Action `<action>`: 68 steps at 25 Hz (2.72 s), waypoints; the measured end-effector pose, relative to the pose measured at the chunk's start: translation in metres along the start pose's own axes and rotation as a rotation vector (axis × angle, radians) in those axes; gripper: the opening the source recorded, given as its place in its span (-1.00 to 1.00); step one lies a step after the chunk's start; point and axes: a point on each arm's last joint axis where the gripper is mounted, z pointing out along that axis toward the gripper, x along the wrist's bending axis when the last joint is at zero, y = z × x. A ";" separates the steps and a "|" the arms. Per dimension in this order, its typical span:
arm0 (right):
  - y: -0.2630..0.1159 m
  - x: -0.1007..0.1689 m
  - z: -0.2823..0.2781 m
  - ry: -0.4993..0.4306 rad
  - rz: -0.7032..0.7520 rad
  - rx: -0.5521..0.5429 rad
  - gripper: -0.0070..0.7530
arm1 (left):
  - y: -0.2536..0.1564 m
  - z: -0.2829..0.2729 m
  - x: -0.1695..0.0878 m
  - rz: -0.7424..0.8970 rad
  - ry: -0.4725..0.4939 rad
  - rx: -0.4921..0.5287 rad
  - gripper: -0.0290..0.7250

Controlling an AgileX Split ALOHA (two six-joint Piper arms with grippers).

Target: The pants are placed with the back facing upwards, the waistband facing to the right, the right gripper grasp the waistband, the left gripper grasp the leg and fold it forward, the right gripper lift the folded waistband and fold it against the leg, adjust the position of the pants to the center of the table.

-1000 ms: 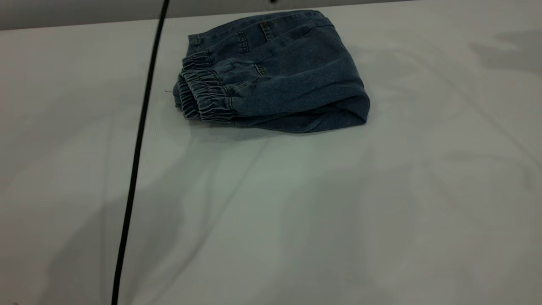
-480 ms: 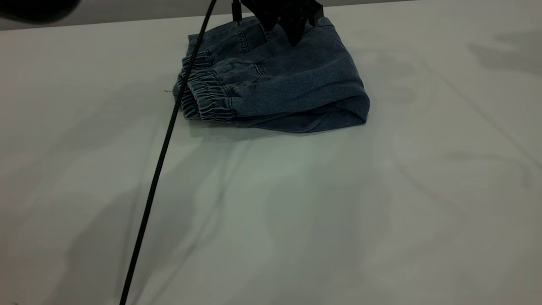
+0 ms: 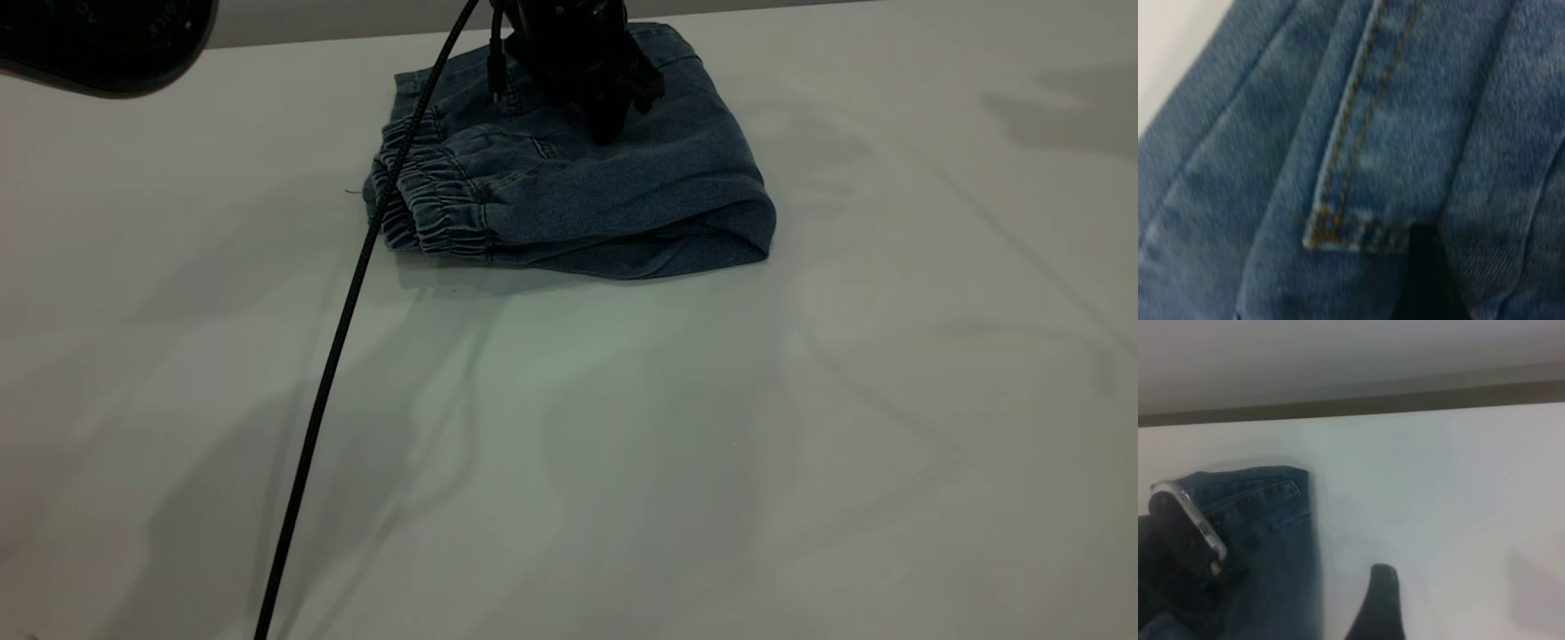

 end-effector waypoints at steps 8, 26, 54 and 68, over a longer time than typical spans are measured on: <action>0.001 0.000 0.000 -0.004 0.000 -0.009 0.52 | -0.012 -0.001 -0.006 -0.016 -0.064 0.137 0.25; 0.001 -0.001 0.000 -0.009 -0.002 -0.016 0.52 | 0.024 -0.060 0.011 -0.024 0.000 -0.075 0.25; -0.041 0.138 -0.251 0.078 -0.258 -0.387 0.52 | -0.048 -0.460 0.048 -0.109 0.253 -0.599 0.25; -0.168 0.210 -0.362 0.189 -0.359 -0.627 0.52 | -0.247 -0.574 0.002 -0.222 0.218 -0.761 0.25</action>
